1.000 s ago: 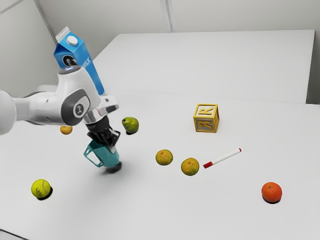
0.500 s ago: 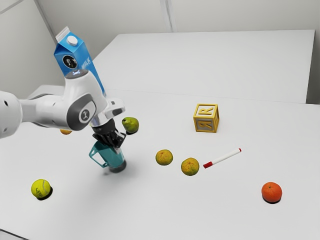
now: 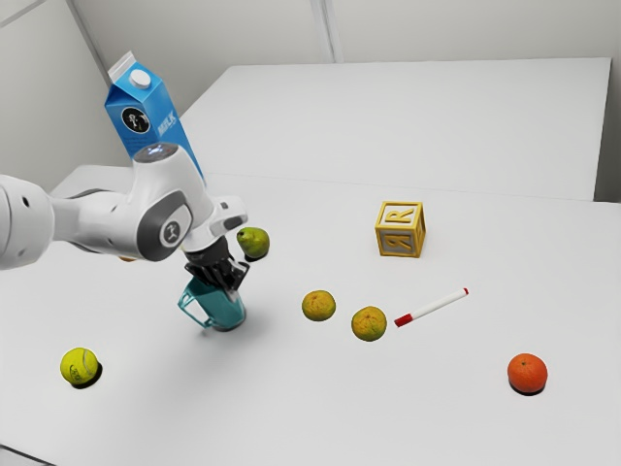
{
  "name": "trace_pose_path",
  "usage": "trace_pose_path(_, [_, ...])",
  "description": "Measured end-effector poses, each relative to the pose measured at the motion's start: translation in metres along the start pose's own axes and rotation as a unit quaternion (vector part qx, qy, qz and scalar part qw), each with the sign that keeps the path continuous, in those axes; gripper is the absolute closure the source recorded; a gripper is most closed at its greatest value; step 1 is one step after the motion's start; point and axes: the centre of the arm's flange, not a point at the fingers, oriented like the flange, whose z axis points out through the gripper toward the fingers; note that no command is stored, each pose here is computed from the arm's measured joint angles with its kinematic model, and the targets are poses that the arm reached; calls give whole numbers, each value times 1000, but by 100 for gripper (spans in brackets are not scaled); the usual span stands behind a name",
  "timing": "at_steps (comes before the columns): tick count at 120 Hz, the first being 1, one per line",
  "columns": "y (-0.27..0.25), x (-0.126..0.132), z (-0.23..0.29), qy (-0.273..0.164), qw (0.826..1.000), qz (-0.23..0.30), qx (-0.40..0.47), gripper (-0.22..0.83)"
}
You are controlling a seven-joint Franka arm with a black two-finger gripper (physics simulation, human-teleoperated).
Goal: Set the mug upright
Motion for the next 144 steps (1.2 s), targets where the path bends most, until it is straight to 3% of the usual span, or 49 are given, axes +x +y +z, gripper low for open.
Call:
trace_pose_path(23, [1, 0, 3, -1, 1000, -2, -1, 75])
trace_pose_path(69, [8, 2, -10, 12, 1000, 5, -3, 27])
trace_pose_path(85, [7, 3, -27, 22, 1000, 4, -2, 15])
trace_pose_path(108, [8, 6, -52, 14, 1000, 2, -4, 7])
trace_pose_path(144, [16, 35, -138, 2, 1000, 5, -12, 3])
